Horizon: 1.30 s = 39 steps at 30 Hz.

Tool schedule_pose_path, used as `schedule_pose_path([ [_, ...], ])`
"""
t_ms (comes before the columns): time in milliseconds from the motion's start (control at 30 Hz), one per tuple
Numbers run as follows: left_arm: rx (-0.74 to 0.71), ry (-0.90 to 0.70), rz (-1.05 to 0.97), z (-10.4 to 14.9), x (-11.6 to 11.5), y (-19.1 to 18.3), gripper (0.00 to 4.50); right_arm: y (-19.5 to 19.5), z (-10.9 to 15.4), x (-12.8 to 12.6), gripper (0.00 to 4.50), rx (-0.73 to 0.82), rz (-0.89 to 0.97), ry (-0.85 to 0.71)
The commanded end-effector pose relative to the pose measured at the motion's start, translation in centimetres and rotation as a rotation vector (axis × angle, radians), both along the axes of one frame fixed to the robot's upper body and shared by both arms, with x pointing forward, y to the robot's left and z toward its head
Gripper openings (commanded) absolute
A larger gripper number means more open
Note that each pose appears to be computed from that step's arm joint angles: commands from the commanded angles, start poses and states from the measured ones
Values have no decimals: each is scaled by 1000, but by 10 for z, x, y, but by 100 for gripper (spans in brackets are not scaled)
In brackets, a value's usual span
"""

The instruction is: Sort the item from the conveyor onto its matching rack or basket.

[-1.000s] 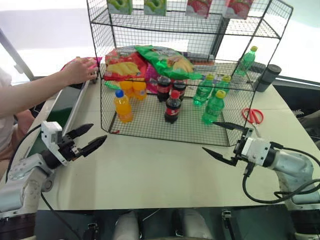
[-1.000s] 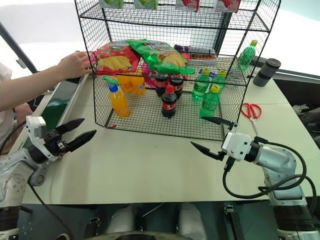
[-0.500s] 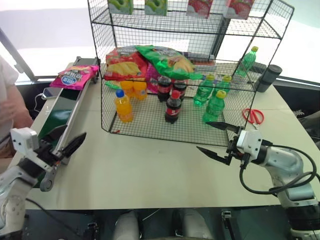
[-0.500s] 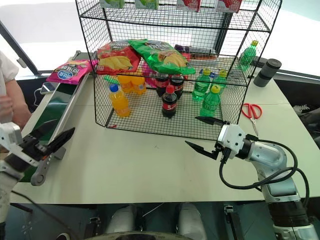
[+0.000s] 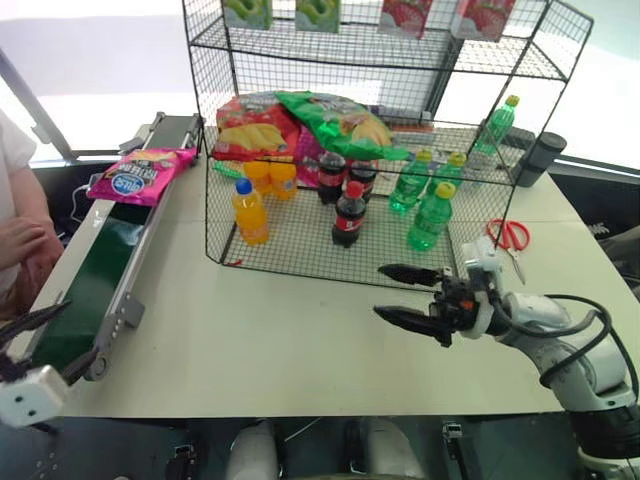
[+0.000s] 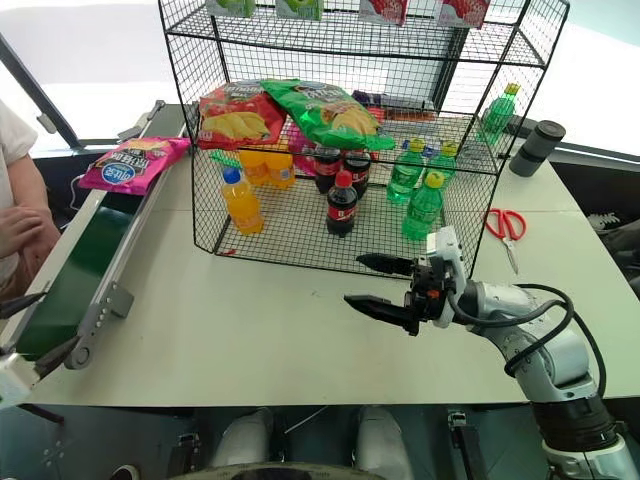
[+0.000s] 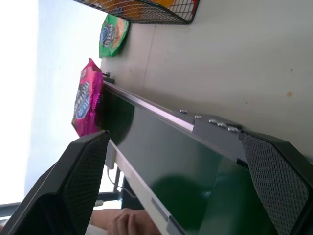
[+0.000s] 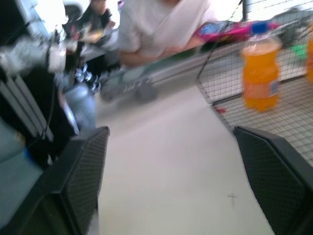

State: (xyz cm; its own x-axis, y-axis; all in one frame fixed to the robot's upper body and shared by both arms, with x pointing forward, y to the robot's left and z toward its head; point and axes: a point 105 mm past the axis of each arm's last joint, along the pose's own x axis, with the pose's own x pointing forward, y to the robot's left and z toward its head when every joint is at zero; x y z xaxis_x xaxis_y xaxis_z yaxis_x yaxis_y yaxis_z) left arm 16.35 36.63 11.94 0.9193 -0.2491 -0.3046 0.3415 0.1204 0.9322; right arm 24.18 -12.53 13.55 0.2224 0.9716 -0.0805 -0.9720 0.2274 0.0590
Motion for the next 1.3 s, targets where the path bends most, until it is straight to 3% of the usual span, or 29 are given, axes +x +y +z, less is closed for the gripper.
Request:
schedule_pose_path([
  [33, 93, -40, 15, 9, -7, 17, 450, 0, 3, 8, 423, 9, -14, -54],
  [267, 81, -62, 62, 4, -5, 31, 450, 1, 6, 17, 423, -10, -55, -250],
  [733, 53, -94, 81, -4, 20, 31, 450, 1, 6, 17, 423, -19, -71, -263],
  [1300, 77, -125, 112, -6, 34, 36, 450, 0, 0, 12, 423, -50, -74, -273],
])
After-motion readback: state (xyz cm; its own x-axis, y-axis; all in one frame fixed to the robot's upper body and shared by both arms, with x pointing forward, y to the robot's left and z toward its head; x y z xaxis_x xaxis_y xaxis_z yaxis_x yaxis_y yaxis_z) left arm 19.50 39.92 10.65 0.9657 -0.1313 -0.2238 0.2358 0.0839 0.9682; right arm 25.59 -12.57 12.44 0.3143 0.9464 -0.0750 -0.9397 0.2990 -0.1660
